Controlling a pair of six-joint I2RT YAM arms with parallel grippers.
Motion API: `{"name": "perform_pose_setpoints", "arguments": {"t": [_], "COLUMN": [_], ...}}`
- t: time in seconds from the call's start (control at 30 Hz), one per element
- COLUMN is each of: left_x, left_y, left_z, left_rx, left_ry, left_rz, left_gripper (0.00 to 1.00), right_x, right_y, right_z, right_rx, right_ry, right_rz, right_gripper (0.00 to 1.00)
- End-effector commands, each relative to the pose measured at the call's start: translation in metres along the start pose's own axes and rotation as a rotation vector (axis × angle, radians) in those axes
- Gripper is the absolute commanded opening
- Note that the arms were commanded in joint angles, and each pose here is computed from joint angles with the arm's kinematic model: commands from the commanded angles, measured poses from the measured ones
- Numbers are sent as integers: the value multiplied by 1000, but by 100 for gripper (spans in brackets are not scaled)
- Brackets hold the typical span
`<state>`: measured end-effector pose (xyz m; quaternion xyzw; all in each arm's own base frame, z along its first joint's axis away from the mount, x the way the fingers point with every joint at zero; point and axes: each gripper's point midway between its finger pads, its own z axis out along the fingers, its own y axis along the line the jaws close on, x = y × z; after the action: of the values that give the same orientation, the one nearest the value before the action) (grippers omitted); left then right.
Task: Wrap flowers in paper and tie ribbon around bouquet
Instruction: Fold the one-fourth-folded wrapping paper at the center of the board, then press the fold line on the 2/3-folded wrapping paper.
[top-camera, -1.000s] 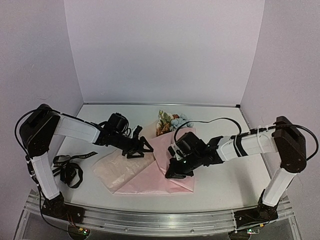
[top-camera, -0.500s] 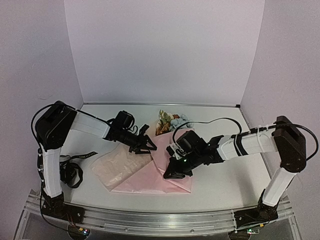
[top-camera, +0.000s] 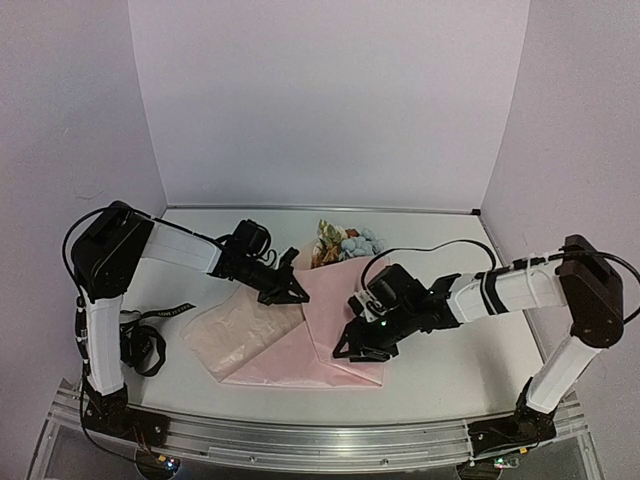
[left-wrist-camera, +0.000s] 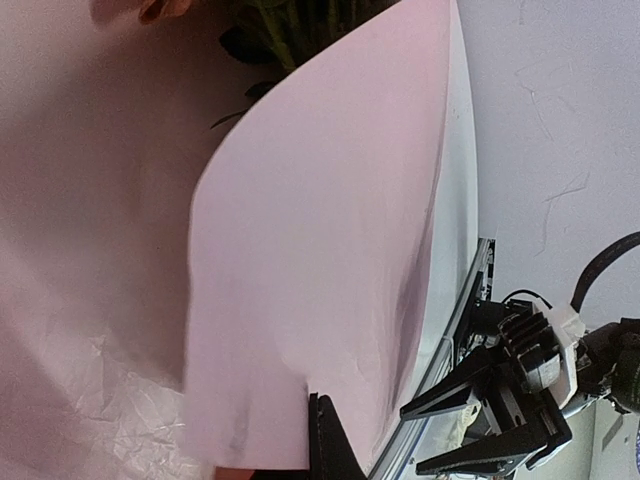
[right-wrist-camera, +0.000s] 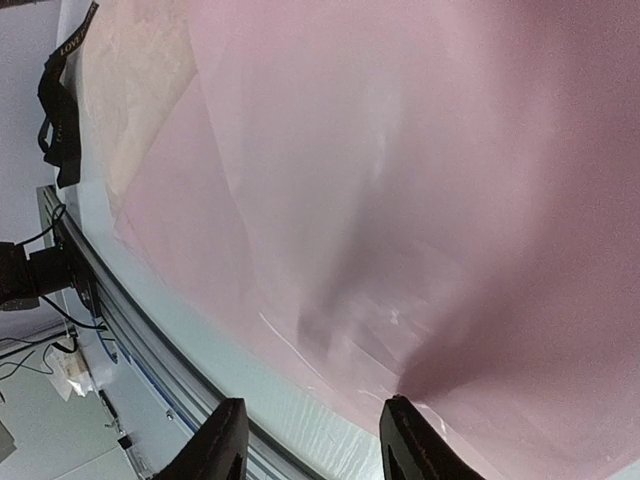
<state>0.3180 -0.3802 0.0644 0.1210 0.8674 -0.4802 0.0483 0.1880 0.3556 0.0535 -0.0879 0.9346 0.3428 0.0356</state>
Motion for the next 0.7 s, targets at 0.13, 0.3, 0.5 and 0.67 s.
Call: {"name": "perform_pose_setpoints", "arguments": {"t": [0.13,0.3,0.5,0.67], "left_x": [-21,-22,-23,-23], "left_y": [-14,-10,-4,1], "left_z": [-16,-14,-14,-13], "left_rx": [-53,-67,-100,-120], "left_ry": [-60,-59,-63,-64], "left_rz": [69,60,51,44], "left_gripper": [0,0,0,0], "right_x": [10,15,22,26], "right_y": [-16,-29,-45,-58], "right_z": [-24,-21,-18,-12], "right_rx": [20,38,66,92], "right_ry": [-63,-68,-70,-63], "right_rz": [27,47,64,79], "right_gripper": [43,42,41,41]}}
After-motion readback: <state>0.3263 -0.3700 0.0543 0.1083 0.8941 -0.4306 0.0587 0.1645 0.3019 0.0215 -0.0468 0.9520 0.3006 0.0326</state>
